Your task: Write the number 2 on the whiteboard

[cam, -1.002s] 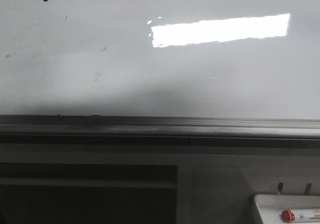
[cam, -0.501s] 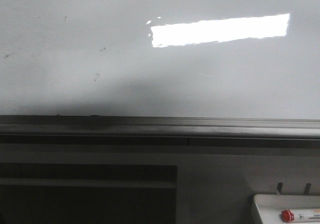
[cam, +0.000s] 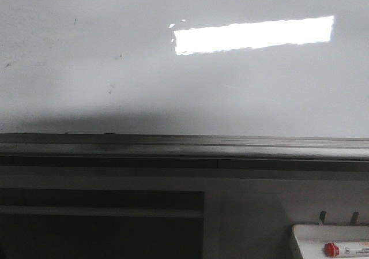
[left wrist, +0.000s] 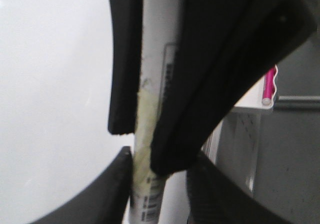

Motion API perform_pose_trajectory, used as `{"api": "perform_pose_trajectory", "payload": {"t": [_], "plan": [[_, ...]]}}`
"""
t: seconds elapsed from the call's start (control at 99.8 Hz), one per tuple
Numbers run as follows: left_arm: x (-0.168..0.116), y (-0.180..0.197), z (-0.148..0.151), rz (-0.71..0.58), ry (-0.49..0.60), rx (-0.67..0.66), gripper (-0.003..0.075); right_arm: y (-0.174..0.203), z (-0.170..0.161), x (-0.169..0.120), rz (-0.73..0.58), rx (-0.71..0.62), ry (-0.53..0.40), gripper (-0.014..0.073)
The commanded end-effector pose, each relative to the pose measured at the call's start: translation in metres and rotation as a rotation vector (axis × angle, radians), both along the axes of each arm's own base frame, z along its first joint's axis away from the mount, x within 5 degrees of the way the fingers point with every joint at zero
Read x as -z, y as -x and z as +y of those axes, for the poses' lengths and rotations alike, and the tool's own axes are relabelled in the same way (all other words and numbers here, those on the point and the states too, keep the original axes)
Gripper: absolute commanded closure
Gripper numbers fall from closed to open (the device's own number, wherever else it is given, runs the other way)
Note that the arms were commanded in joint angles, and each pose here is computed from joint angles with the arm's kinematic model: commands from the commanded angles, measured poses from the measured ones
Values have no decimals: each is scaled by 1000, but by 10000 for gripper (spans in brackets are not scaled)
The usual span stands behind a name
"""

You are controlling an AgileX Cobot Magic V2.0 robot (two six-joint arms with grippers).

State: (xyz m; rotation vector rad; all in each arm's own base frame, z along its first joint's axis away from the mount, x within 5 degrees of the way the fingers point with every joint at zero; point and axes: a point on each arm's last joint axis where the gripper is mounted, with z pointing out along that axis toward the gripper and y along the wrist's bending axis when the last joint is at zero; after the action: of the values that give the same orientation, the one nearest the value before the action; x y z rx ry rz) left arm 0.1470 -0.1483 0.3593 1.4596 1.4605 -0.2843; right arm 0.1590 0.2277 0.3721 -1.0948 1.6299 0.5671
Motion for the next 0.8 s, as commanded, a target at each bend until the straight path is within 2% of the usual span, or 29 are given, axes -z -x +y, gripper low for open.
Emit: {"api": "perform_pose_trajectory", "payload": {"t": [0.0, 0.03, 0.08, 0.21, 0.331, 0.411, 0.511, 0.791], "plan": [[-29, 6, 5, -13, 199, -87, 206, -1, -3, -26, -95, 27, -123, 669], [-35, 10, 9, -22, 236, -104, 155, -1, -3, -27, -104, 29, -125, 669], [-42, 17, 16, -32, 282, -120, 130, -2, -3, -28, -129, 31, -126, 669], [-63, 42, 40, -122, 370, -137, 202, -9, -4, -30, -195, 55, -131, 669], [-79, 68, 70, -182, 479, -216, 360, -31, -6, -24, -212, 126, -138, 669], [-83, 85, 89, -212, 541, -298, 536, -46, -6, -16, -216, 171, -134, 669], [-75, 99, 103, -240, 535, -368, 745, -63, 0, -10, -201, 195, -110, 669], [-53, 124, 116, -270, 508, -425, 741, -93, 25, 10, -210, 166, 39, 666]]}}
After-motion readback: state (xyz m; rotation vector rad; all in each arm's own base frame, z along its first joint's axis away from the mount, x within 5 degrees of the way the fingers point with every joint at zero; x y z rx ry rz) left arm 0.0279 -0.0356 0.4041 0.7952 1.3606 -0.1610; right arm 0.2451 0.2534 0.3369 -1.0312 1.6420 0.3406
